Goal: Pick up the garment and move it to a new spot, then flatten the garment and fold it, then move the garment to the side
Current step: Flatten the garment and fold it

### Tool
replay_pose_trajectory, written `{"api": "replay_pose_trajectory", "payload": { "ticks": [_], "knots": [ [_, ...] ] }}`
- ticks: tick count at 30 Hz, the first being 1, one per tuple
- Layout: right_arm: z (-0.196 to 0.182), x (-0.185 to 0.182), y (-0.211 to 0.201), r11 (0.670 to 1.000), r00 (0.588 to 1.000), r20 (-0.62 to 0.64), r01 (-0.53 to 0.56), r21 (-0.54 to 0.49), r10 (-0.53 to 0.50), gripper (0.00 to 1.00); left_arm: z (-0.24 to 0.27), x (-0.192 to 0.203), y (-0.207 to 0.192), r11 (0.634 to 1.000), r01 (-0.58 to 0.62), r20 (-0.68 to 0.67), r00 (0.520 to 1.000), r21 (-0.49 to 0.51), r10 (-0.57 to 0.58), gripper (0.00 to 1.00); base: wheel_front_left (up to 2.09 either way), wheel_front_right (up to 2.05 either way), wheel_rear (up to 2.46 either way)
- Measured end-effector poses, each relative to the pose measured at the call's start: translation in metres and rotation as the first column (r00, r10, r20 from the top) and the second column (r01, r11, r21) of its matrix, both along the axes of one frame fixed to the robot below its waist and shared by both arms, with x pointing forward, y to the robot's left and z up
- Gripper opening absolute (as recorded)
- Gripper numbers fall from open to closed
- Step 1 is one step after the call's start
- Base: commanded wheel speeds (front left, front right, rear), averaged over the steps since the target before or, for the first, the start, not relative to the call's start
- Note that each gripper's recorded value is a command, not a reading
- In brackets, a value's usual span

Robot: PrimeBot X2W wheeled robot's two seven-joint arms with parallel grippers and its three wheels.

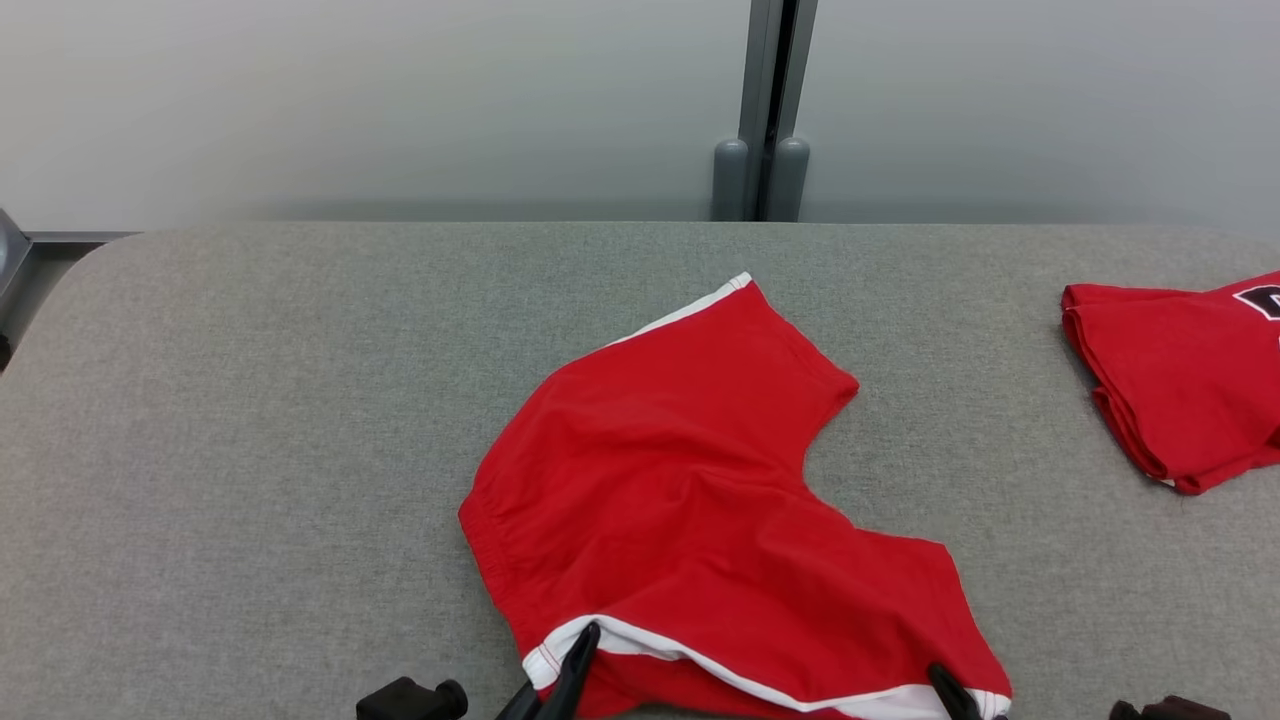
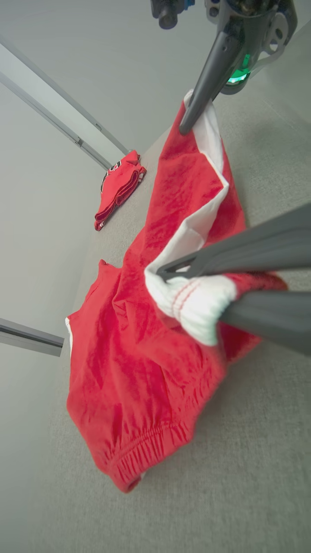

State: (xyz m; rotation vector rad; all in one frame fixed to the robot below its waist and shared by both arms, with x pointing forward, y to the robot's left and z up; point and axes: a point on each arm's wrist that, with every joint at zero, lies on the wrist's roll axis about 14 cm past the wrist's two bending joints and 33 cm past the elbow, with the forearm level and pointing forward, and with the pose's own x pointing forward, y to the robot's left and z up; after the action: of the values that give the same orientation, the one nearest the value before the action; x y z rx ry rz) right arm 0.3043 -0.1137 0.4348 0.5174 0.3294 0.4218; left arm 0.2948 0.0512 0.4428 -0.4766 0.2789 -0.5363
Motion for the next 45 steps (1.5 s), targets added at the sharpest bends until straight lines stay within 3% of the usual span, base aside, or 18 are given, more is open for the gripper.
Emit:
{"api": "replay_pose_trajectory", "payload": {
  "ticks": [8, 23, 35, 45],
  "knots": [
    [0.011, 0.014, -0.016, 0.998, 0.998, 0.04, 0.052, -0.02, -0.051, 0.0, 0.002, 0.003, 0.005, 1.0, -0.029, -0.003, 1.0, -0.008, 0.029, 0.0, 0.0, 0.0, 0.0],
    [0.07, 0.151, 0.009, 0.991, 0.965, 0.252, -0.037, -0.125, 0.068, 0.0, 0.03, 0.081, 0.027, 0.985, -0.161, 0.088, 0.982, -0.063, 0.166, 0.0, 0.0, 0.0, 0.0],
    [0.038, 0.253, 0.048, 0.963, 0.974, 0.149, -0.135, -0.232, 0.172, 0.0, 0.012, 0.143, 0.054, 0.959, -0.279, 0.062, 0.958, -0.047, 0.281, 0.0, 0.0, 0.0, 0.0],
    [0.003, 0.3, 0.075, 0.938, 0.973, 0.073, -0.187, -0.293, 0.217, 0.0, -0.008, 0.164, 0.06, 0.953, -0.302, 0.026, 0.953, -0.018, 0.303, 0.0, 0.0, 0.0, 0.0]
  ]
}}
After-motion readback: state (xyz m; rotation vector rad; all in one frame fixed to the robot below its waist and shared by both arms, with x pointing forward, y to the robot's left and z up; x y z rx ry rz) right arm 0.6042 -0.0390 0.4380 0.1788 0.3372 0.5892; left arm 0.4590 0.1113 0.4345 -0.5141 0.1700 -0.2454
